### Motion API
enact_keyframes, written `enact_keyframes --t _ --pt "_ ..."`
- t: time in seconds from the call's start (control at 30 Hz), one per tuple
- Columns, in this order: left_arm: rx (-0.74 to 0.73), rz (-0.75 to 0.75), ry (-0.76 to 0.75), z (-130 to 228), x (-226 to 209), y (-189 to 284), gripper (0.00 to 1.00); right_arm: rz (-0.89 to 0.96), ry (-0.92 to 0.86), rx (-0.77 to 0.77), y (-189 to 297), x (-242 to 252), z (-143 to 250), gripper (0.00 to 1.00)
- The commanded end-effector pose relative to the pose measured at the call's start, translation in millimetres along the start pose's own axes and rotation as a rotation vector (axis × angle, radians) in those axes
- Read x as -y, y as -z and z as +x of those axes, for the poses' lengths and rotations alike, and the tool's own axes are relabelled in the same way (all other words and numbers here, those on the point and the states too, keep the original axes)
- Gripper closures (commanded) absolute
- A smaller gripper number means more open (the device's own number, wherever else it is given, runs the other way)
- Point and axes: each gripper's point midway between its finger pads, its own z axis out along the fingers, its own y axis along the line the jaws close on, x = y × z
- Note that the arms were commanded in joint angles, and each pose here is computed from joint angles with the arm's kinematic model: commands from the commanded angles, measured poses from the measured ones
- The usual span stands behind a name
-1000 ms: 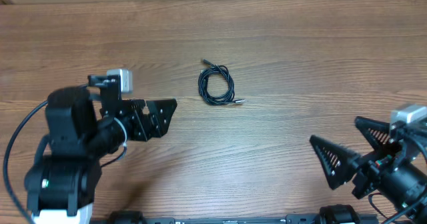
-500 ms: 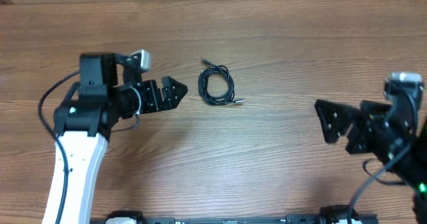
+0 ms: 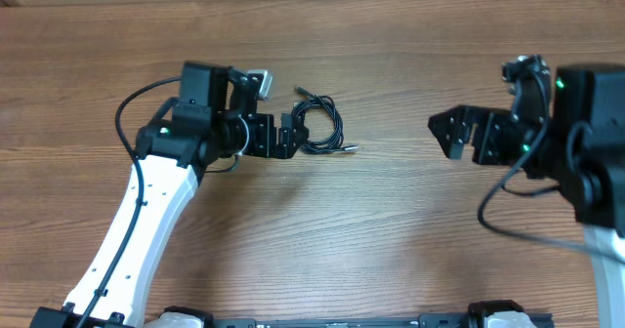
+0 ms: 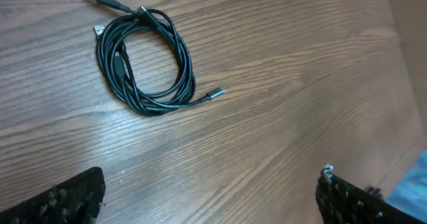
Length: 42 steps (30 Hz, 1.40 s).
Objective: Untangle cables
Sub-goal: 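Move both grippers forward toward the coiled black cable, then grasp the black cable coil with the right gripper and lift it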
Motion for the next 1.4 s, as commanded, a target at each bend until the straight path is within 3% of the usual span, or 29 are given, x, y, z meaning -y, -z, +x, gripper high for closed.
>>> enact_keyframes --t 0.0,0.4,0.67,0.83,1.1,1.37 --pt "0.024 -0.089 -0.048 -6.8 -8.6 0.3 0.0 -0.04 0.04 -0.068 -25.1 -1.6 -4.1 0.0" --pt "0.0 -0.119 -0.038 -0.6 -19.1 3.6 0.0 -0.213 0.098 -0.274 -140.7 -15.1 -6.7 0.0" --pt "-0.004 0.125 0.005 -0.9 9.9 15.9 0.0 -0.171 0.217 -0.345 -216.6 -34.6 12.9 0.1" --pt "0.006 0.191 0.028 0.2 15.7 31.4 0.0 -0.115 0.263 -0.336 -242.8 -35.8 16.0 0.21" --pt "0.028 0.311 0.0 7.1 47.7 60.0 0.0 -0.005 0.239 -0.25 -274.5 -16.4 -3.2 0.21" --pt "0.112 0.321 -0.11 7.1 66.2 88.0 0.0 0.006 0.151 -0.238 -312.6 -7.6 -2.2 0.26"
